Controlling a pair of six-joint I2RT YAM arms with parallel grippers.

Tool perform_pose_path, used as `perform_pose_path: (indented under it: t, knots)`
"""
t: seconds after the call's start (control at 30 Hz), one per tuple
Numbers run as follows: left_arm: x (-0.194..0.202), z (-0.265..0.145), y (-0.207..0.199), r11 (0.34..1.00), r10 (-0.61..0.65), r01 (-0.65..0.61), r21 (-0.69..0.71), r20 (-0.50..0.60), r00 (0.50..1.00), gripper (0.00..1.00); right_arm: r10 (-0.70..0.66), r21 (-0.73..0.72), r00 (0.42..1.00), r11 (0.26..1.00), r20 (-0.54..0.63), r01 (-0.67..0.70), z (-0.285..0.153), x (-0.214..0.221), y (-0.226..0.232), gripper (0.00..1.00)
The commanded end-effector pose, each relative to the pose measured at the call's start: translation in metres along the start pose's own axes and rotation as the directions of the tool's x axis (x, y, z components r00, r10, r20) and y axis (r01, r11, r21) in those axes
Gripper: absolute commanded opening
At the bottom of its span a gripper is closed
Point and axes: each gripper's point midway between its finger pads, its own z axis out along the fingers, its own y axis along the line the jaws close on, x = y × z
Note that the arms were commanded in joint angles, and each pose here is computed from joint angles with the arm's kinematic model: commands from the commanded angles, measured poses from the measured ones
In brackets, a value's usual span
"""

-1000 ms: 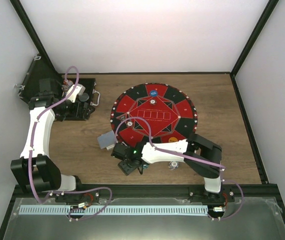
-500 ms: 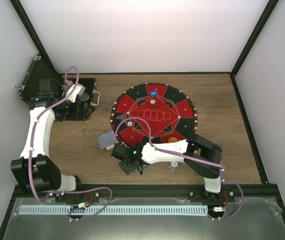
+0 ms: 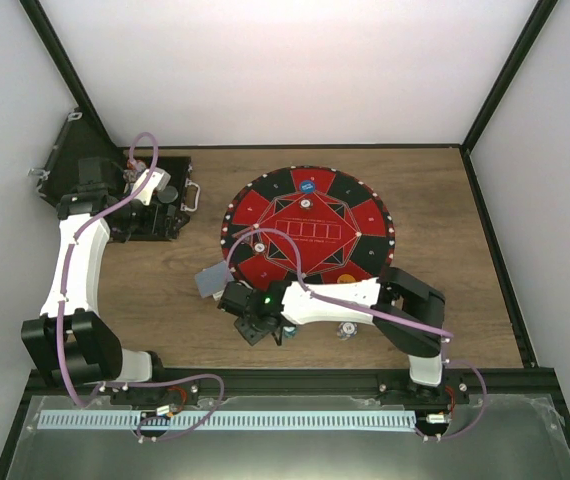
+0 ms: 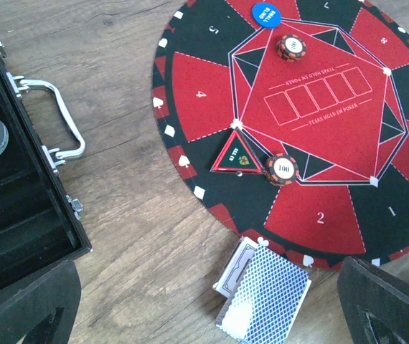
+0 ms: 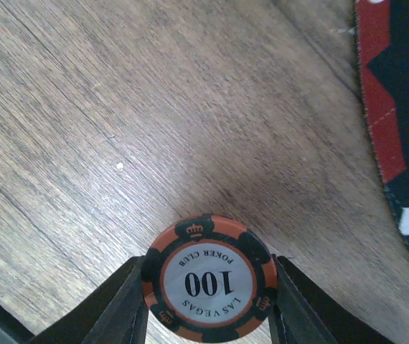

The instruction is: Distribute texas hold em gaming equipment

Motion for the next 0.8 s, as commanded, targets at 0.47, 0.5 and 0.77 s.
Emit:
perform_pose_path:
  t: [0.47,0.5,0.77]
  knots:
    - [-0.013,-0.017,-0.005,0.999,0.038,-0.037,-0.024,0.042,0.998,1.0,0.244,0.173,0.96,0.948,0.139,-0.266,-0.061,-0.008,-0.168,0.31]
    - [-0.013,-0.016,-0.005,0.999,0.036,-0.035,-0.02,0.043,0.998,1.0,0.257,0.184,0.958,0.943,0.128,-0.278,-0.057,-0.001,-0.177,0.32]
    - [-0.015,-0.016,-0.005,0.999,0.034,-0.034,-0.014,0.043,0.999,1.0,0.324,0.22,0.942,0.916,0.089,-0.336,-0.026,0.029,-0.212,0.32]
